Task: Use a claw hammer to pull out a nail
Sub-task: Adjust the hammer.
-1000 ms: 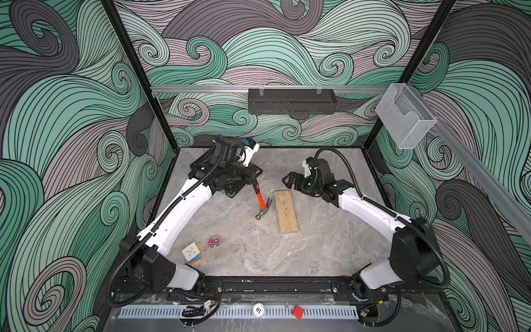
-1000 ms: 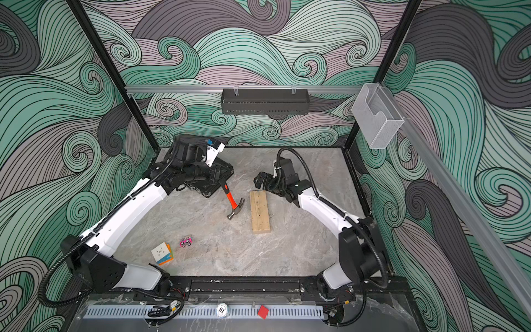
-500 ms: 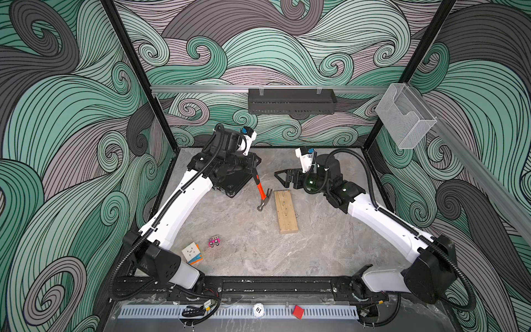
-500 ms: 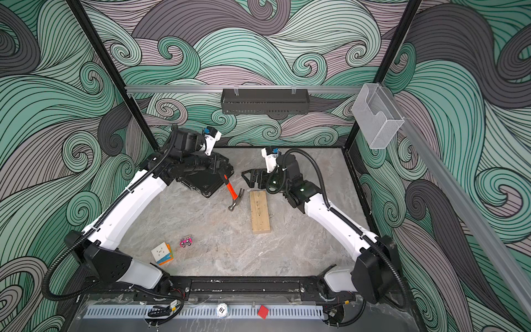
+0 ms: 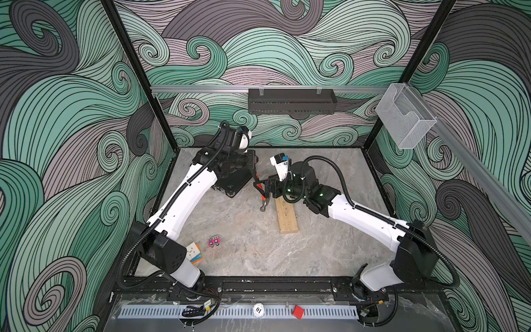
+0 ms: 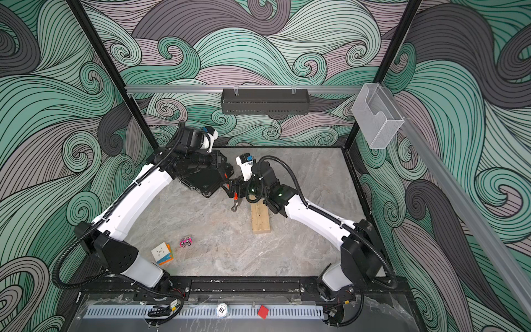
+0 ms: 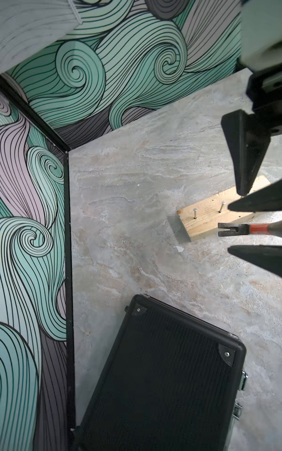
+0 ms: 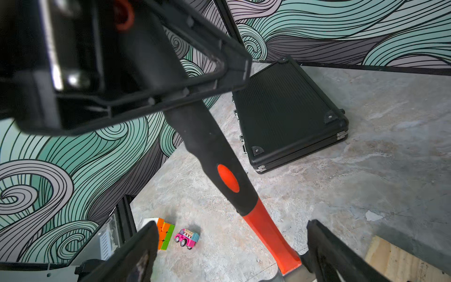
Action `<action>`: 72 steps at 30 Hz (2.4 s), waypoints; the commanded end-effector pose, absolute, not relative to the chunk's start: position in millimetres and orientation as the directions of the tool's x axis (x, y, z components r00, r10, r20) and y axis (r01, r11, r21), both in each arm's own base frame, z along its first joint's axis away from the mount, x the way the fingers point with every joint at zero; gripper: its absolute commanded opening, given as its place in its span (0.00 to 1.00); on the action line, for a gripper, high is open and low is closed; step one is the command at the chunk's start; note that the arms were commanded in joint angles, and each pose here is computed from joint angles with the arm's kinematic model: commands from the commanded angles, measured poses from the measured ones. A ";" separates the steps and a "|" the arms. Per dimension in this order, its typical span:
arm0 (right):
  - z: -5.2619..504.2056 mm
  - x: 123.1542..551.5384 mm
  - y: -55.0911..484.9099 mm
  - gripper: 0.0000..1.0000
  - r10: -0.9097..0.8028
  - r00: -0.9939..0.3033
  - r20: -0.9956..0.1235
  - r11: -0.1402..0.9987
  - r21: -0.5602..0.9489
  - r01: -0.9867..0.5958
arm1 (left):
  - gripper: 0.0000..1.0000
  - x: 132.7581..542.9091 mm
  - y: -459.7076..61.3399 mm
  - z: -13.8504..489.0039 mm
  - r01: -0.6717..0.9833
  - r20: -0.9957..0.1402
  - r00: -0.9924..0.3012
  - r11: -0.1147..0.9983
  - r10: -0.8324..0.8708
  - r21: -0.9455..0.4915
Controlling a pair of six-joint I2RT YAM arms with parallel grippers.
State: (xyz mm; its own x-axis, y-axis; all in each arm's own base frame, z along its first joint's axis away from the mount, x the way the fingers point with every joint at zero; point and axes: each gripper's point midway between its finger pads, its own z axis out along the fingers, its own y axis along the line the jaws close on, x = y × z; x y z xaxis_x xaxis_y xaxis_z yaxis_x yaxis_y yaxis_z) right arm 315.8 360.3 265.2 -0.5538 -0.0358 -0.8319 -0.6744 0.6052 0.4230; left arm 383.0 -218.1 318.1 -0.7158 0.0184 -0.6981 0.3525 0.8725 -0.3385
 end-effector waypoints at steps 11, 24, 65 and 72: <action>339.1 289.1 330.6 0.95 -0.069 -0.502 -0.862 0.300 0.462 -0.835 | 0.00 329.0 -260.5 415.3 0.779 -0.834 -0.528 0.483 0.160 -0.400; 386.3 266.0 327.9 0.76 -0.081 -0.501 -0.862 0.051 0.498 -0.865 | 0.00 313.9 -277.8 441.4 0.865 -0.854 -0.490 0.224 0.178 -0.449; 362.4 288.6 357.0 0.28 -0.187 -0.571 -0.799 0.055 0.572 -0.818 | 0.00 316.2 -289.8 428.4 0.851 -0.825 -0.525 0.135 0.210 -0.507; 354.1 291.3 358.9 0.22 -0.217 -0.577 -0.787 0.091 0.572 -0.815 | 0.00 316.1 -291.5 428.7 0.852 -0.825 -0.524 0.126 0.211 -0.508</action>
State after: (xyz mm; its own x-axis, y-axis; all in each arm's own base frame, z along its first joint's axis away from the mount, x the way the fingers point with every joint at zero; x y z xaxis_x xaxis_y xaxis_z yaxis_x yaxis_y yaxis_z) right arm 291.0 357.1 361.0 -0.5411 -0.1892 -0.8194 -0.8394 0.0615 0.5401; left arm 327.4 -288.6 406.4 -0.5633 0.2244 -0.7952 0.8255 0.1958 -0.5294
